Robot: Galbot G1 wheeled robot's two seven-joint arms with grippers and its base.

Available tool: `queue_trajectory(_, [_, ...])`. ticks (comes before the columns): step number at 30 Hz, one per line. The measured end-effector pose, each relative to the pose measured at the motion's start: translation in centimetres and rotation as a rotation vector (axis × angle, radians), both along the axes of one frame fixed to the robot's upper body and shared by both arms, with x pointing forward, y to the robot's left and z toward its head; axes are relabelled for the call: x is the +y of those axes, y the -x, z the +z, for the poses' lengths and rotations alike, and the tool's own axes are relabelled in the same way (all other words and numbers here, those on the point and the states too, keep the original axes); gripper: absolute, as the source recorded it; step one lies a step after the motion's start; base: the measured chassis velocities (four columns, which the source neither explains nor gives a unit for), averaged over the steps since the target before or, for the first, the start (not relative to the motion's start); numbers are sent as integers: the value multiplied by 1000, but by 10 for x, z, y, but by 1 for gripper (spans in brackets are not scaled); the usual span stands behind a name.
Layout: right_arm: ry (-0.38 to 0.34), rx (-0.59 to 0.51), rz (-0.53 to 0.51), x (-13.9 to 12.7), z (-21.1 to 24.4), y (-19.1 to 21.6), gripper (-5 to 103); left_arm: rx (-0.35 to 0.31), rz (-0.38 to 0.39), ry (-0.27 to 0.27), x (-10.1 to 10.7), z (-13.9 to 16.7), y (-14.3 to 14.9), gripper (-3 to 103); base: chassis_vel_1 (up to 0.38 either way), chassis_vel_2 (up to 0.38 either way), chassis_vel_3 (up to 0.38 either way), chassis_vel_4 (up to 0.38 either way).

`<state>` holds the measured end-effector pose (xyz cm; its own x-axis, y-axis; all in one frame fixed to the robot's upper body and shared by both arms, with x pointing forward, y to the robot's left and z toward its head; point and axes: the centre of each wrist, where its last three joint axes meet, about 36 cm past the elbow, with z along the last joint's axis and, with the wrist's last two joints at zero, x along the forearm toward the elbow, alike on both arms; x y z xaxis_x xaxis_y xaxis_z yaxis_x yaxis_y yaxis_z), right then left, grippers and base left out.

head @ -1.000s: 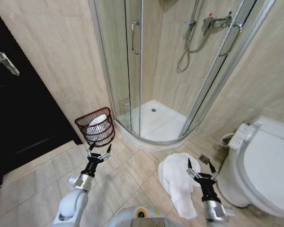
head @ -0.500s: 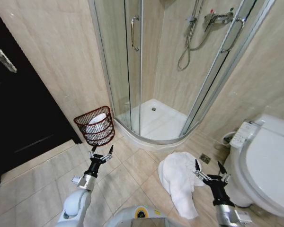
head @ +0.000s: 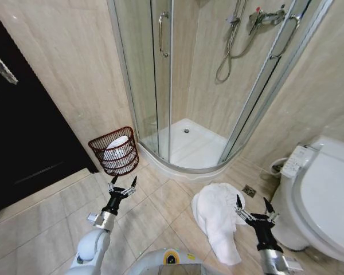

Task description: Discard the used towel into the hamper.

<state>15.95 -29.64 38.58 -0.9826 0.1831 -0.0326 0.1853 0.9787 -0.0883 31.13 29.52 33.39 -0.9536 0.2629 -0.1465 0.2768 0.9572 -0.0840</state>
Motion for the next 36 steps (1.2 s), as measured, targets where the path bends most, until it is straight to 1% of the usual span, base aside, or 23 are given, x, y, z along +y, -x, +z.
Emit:
queue_trajectory(9, [-9,6,-1,2,-7,0,100,-18,-17,6,-3,-6,-2,100,0,0,0,0])
queue_trajectory(11, [-13,9,-1,2,-10,0,100,-55,-40,9,-2,-12,-5,100,0,0,0,0])
queue_trajectory(15, [-22,15,3,5,-15,0,100,-80,-55,15,1,-20,-5,100,0,0,0,0])
queue_trajectory(23, [-29,7,15,5,-24,-1,100,-86,-58,11,4,-21,-3,100,0,0,0,0])
queue_trajectory(36, [-24,-4,14,2,-25,1,100,-100,-66,14,0,-17,-4,100,-30,40,38,-35])
